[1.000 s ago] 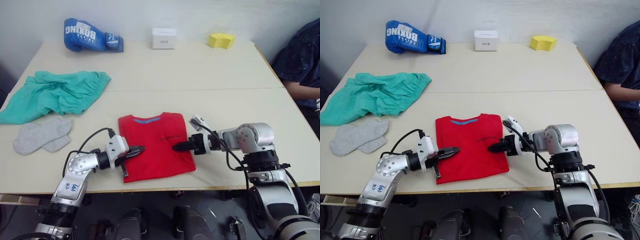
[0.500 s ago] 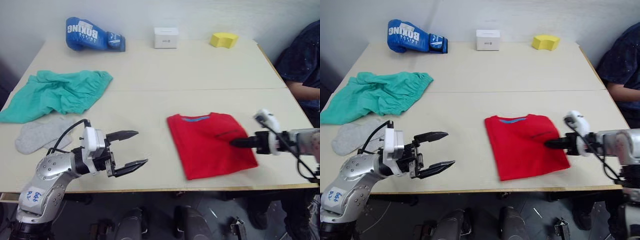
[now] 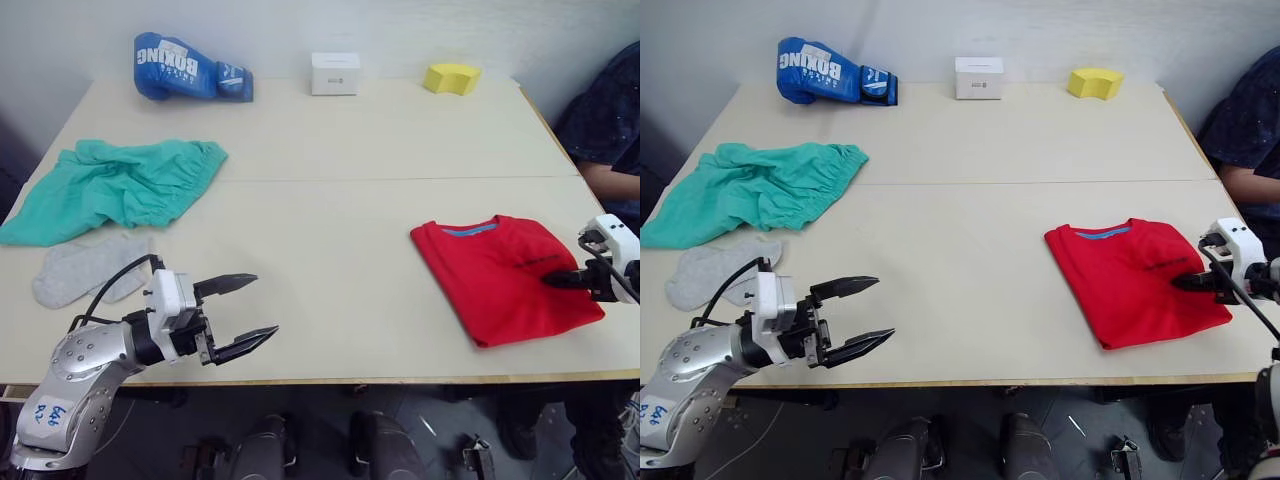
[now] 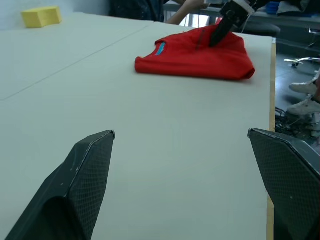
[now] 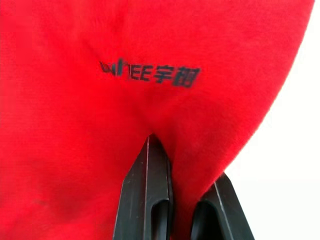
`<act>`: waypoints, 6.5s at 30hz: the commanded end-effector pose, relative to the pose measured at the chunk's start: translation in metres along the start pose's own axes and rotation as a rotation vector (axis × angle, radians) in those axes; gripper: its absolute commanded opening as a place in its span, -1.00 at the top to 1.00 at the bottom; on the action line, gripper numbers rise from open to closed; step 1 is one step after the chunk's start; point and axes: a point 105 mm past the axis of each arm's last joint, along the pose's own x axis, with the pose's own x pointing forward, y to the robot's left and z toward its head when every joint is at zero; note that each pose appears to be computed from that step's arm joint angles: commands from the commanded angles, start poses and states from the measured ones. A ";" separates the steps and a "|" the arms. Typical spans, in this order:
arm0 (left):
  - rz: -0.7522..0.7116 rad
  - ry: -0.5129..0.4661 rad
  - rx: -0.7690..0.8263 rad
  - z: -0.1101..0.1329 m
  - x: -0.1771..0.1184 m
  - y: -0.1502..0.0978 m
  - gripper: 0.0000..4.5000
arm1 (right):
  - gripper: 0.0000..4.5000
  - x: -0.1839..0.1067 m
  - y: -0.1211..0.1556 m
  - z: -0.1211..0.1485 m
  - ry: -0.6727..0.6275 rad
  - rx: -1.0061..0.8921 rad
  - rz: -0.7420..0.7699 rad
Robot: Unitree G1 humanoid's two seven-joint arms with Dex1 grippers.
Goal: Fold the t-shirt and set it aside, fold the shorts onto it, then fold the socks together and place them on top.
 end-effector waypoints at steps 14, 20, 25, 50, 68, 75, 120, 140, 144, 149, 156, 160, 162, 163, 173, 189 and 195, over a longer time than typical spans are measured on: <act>0.067 0.033 0.022 -0.014 -0.018 0.011 -1.00 | -0.98 -0.064 -0.025 0.034 -0.251 -0.734 -0.345; 0.173 0.062 0.015 -0.029 -0.039 0.030 -1.00 | -0.98 -0.069 0.031 0.060 -0.481 -0.910 -0.264; 0.298 0.027 -0.028 -0.023 -0.061 0.047 -1.00 | -0.98 -0.046 0.135 0.064 -0.828 -0.905 -0.035; 1.071 0.207 -0.198 -0.026 -0.198 0.077 -1.00 | -0.98 -0.005 0.205 0.009 -0.959 -0.627 0.199; 0.811 0.500 -0.101 -0.031 -0.024 0.248 -1.00 | -0.98 -0.011 0.218 0.028 -1.011 -0.619 0.171; 0.834 0.637 -0.088 -0.059 -0.019 0.244 -0.47 | -1.00 -0.027 0.211 0.017 -1.002 -0.610 0.081; -0.524 0.083 0.229 0.028 0.139 0.021 -0.62 | -1.00 -0.032 0.206 -0.011 -0.799 -0.664 0.071; 0.243 0.441 0.337 -0.055 -0.022 0.137 -1.00 | -0.92 0.090 0.285 0.016 -0.623 -1.000 0.088; 0.218 0.461 0.395 -0.059 -0.015 0.141 -1.00 | -0.43 0.090 0.280 0.026 -0.643 -1.020 0.012; 0.062 0.571 0.498 -0.080 -0.009 0.136 -1.00 | 0.36 0.089 0.273 0.020 -0.609 -1.046 -0.021; 0.060 0.617 0.466 -0.098 0.015 0.149 -1.00 | 0.99 0.074 0.272 0.035 -0.687 -0.976 -0.048; 0.063 0.690 0.586 -0.101 0.026 0.158 -1.00 | 0.99 0.061 0.274 0.048 -0.754 -0.860 -0.041; 0.075 0.735 0.674 -0.104 0.031 0.163 -1.00 | 0.99 0.054 0.275 0.055 -0.784 -0.818 -0.036; 0.091 0.744 0.692 -0.105 0.033 0.165 -1.00 | 0.99 0.051 0.275 0.057 -0.794 -0.802 -0.034; 0.126 0.790 0.619 -0.130 0.037 0.161 -0.28 | 1.00 0.048 0.270 0.052 -0.753 -0.856 -0.007; -0.134 0.558 0.469 -0.107 0.016 0.111 0.98 | 1.00 0.053 0.262 0.031 -0.665 -0.981 0.227; -0.350 0.355 0.200 -0.054 -0.011 0.034 0.98 | 1.00 0.054 0.253 0.020 -0.552 -1.089 0.406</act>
